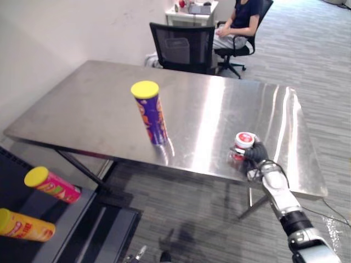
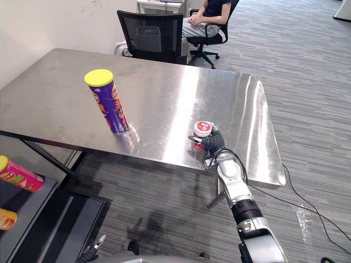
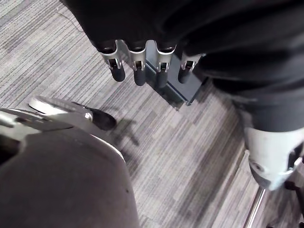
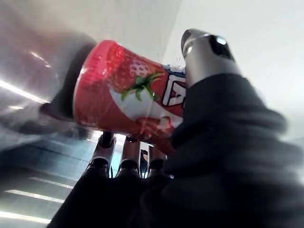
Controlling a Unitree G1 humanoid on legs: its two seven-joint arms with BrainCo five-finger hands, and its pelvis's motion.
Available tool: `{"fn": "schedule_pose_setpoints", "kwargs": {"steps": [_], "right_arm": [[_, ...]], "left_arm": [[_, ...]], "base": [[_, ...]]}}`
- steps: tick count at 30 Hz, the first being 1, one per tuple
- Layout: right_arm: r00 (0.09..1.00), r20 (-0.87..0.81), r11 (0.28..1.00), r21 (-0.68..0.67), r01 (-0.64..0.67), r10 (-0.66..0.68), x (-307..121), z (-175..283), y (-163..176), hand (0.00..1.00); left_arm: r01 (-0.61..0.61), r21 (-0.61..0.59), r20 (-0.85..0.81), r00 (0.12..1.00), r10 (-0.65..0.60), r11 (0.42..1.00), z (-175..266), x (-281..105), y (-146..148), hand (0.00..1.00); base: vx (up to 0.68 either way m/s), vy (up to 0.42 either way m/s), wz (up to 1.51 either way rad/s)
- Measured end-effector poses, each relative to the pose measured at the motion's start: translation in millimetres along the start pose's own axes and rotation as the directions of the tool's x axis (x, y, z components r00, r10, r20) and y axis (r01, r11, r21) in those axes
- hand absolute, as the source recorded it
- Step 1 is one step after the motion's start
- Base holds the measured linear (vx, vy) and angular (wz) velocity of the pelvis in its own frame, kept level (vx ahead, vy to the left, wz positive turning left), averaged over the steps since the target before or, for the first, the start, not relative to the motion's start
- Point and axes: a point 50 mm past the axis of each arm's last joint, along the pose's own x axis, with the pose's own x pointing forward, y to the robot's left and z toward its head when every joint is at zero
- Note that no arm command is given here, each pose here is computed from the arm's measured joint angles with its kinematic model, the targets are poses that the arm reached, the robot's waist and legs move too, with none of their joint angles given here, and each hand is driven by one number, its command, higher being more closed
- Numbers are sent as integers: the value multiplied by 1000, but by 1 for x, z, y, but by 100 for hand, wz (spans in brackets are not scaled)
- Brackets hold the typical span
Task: Put the gum and the chips on the shelf.
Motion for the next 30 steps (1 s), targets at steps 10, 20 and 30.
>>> {"fn": "schedule_pose_setpoints", "kwargs": {"steps": [10,20,30], "right_arm": [[1000,6,1000,7,13,-13,1,1,3,100],[960,279,999,37,-1,-9,-7,62,-1,100],[949,314,999,38,15,-26,-38,65,-30,100]], "left_arm": [[-5,2,-1,1000,5,1000,0,0,0,0],[-8,-2,5,1000,8,1000,0,0,1,0],[-31,-27,-3,1000,31,999,-7,-3,7,0]], "base": [[1,-1,-1],[0,0,1],[-16,-14,13]]}}
